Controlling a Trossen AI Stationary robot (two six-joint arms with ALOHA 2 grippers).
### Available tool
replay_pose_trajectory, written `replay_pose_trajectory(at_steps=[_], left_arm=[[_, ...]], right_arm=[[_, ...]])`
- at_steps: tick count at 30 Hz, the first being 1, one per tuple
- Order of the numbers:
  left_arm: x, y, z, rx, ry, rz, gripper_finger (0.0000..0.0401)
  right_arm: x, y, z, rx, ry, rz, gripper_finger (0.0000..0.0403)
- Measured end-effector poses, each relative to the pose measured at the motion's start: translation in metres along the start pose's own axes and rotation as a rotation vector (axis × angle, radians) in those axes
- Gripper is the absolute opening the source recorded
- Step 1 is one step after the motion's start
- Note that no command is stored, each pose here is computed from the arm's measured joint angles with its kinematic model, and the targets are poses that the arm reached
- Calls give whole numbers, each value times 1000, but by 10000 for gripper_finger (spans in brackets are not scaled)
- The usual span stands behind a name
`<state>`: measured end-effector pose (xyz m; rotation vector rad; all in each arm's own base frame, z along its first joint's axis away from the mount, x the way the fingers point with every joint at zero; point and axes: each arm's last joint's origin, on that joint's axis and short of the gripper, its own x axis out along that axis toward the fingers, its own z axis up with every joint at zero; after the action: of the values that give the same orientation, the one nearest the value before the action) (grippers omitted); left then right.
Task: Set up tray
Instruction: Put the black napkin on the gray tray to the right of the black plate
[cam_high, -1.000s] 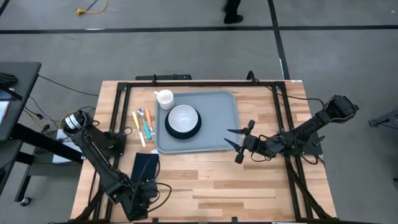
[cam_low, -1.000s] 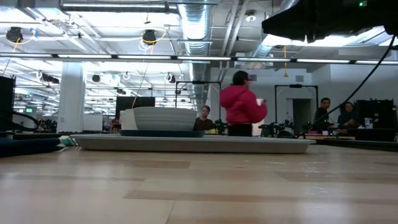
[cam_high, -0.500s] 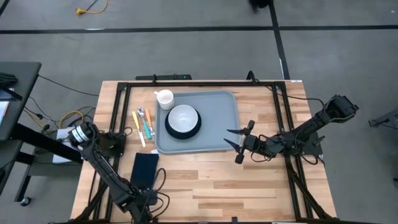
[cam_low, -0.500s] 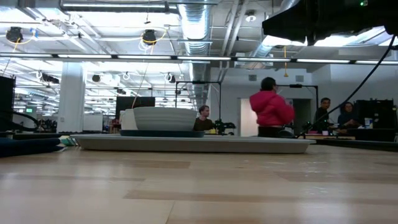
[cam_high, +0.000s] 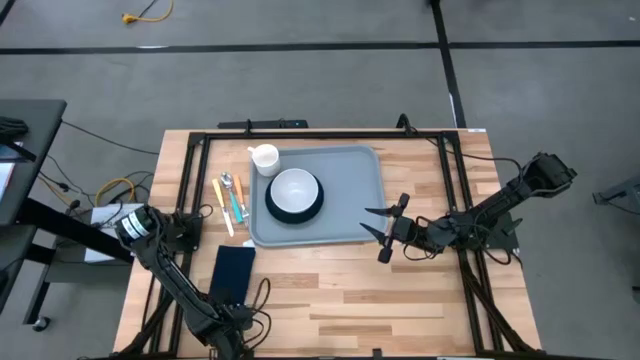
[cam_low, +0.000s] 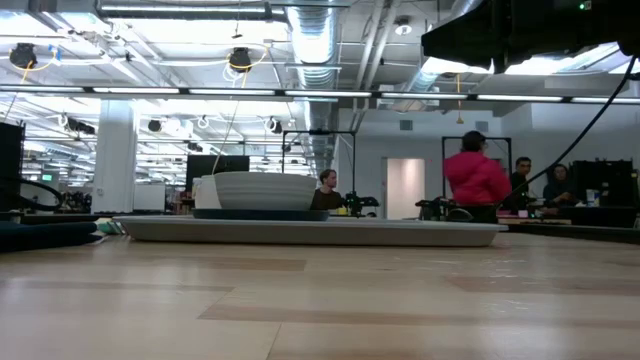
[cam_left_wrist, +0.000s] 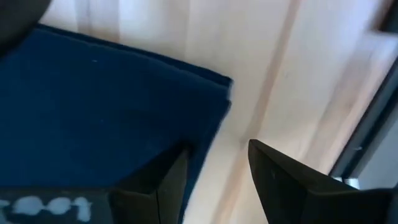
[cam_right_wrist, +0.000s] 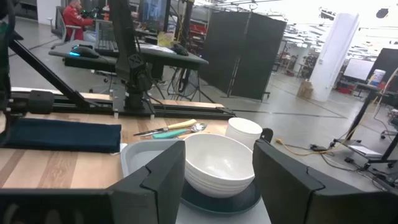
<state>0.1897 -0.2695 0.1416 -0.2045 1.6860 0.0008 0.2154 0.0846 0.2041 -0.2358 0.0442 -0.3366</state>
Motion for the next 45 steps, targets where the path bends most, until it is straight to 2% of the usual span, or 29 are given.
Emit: replay_pose_trajectory(at_steps=[6,17,20,29,34,38,43,45], left_arm=[[14,3,1,-4,60,79,167],[15,6,0,-7,20,135,159],[15,7,0,-11,26,138,131],[14,12,2,-63,54,160,13],[13,11,3,-29,64,160,5],[2,6,7,17,69,195,2],[-33,2,15,62,46,310,0],[-49,3,15,63,26,397,0]], right_arm=[[0,1,0,0,-8,32,179],[0,1,0,0,-11,47,180],[0,1,0,0,-12,47,178],[0,1,0,0,-12,49,180],[0,1,0,0,-12,52,178],[0,1,0,0,-12,52,179],[0,1,0,0,-12,52,180],[0,2,0,0,-13,55,179]])
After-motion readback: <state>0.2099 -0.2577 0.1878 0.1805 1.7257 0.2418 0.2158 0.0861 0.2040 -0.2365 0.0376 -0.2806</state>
